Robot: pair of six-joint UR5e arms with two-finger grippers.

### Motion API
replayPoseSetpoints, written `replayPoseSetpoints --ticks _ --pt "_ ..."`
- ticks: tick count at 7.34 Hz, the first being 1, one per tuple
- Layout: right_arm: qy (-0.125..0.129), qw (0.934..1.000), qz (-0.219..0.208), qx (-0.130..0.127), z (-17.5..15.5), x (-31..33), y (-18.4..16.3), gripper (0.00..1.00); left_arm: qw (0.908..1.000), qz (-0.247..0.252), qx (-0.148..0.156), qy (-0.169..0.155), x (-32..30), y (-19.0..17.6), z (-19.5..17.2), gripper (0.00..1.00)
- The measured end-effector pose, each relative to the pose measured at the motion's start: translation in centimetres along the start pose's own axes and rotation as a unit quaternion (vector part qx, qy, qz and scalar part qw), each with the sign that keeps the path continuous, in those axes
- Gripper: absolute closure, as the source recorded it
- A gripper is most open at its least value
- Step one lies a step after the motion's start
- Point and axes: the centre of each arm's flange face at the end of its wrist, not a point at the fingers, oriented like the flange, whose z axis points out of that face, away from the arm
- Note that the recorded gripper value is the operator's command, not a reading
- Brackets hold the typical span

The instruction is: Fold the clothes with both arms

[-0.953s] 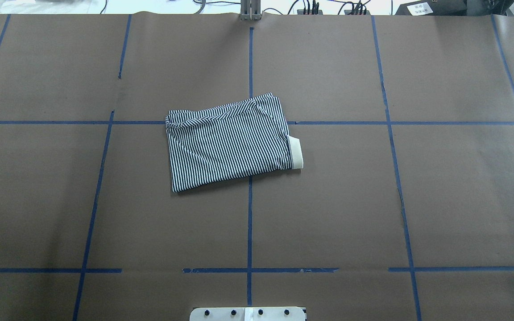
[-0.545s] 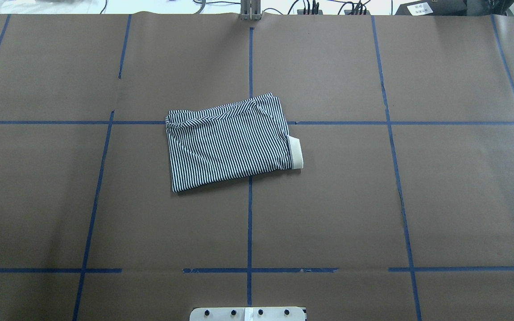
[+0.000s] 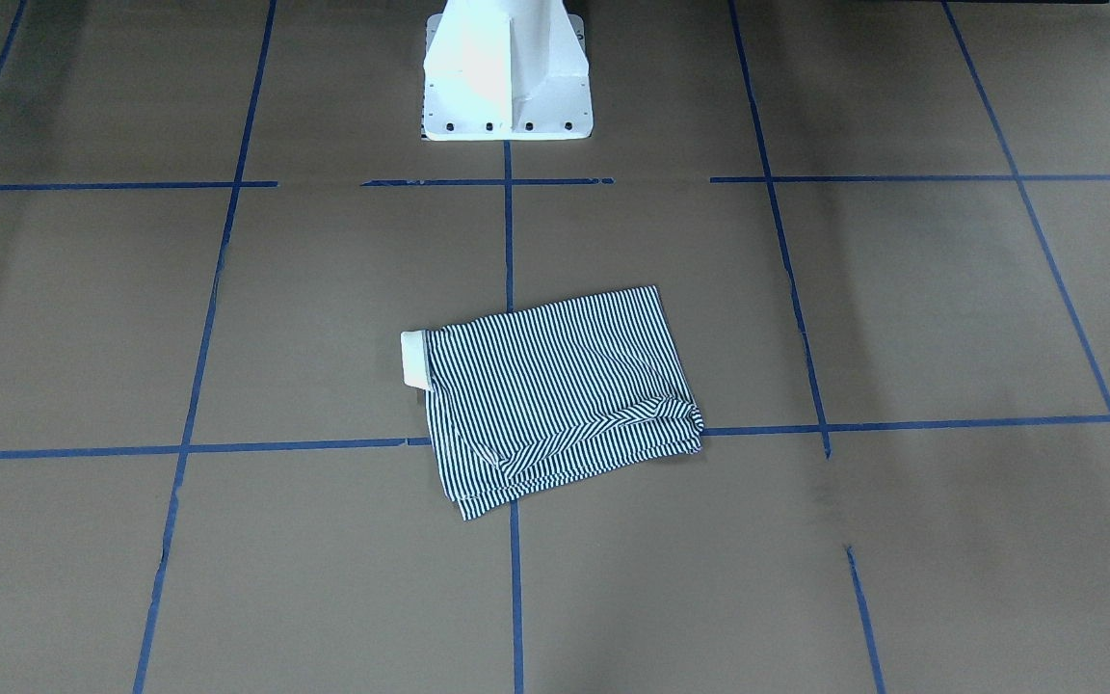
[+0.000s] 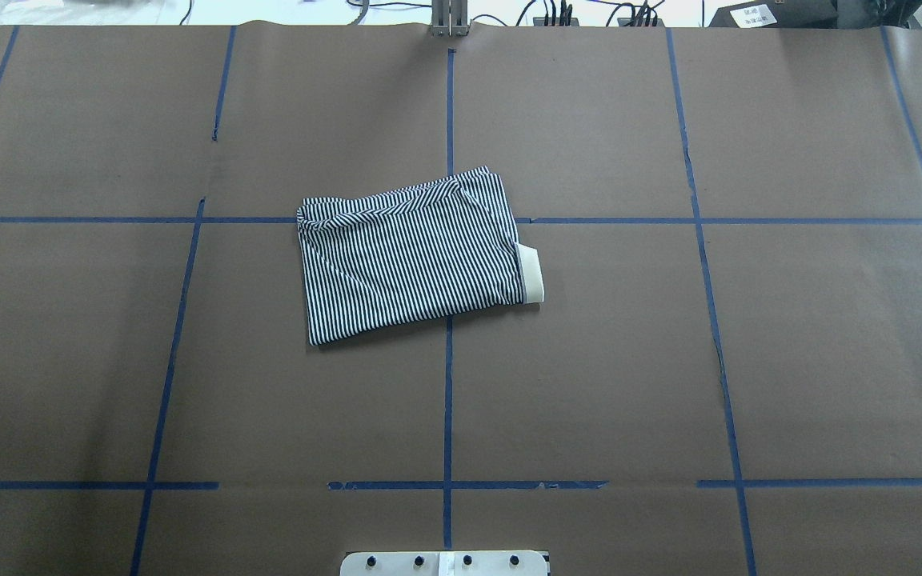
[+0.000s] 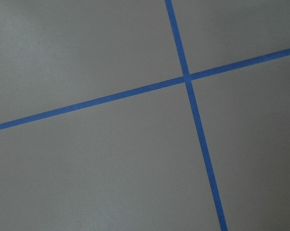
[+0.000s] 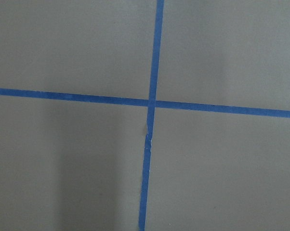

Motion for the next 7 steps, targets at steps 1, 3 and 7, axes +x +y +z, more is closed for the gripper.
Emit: replayPoseSetpoints --ticks 1,3,7 --pt "0.000 1.0000 -0.001 0.001 -0.08 -0.02 -0.02 0.00 1.0000 0.000 0.000 0.000 0.00 -0.02 0.01 0.00" --pt "0.000 1.0000 -0.001 0.003 -0.17 -0.04 -0.05 0.00 1.0000 0.000 0.000 0.001 -0.01 -0.06 0.01 0.00" --pt "0.000 1.0000 -0.001 0.004 -0.30 0.14 -0.03 0.00 0.9994 -0.034 -0.002 0.003 -0.20 -0.03 0.31 0.00"
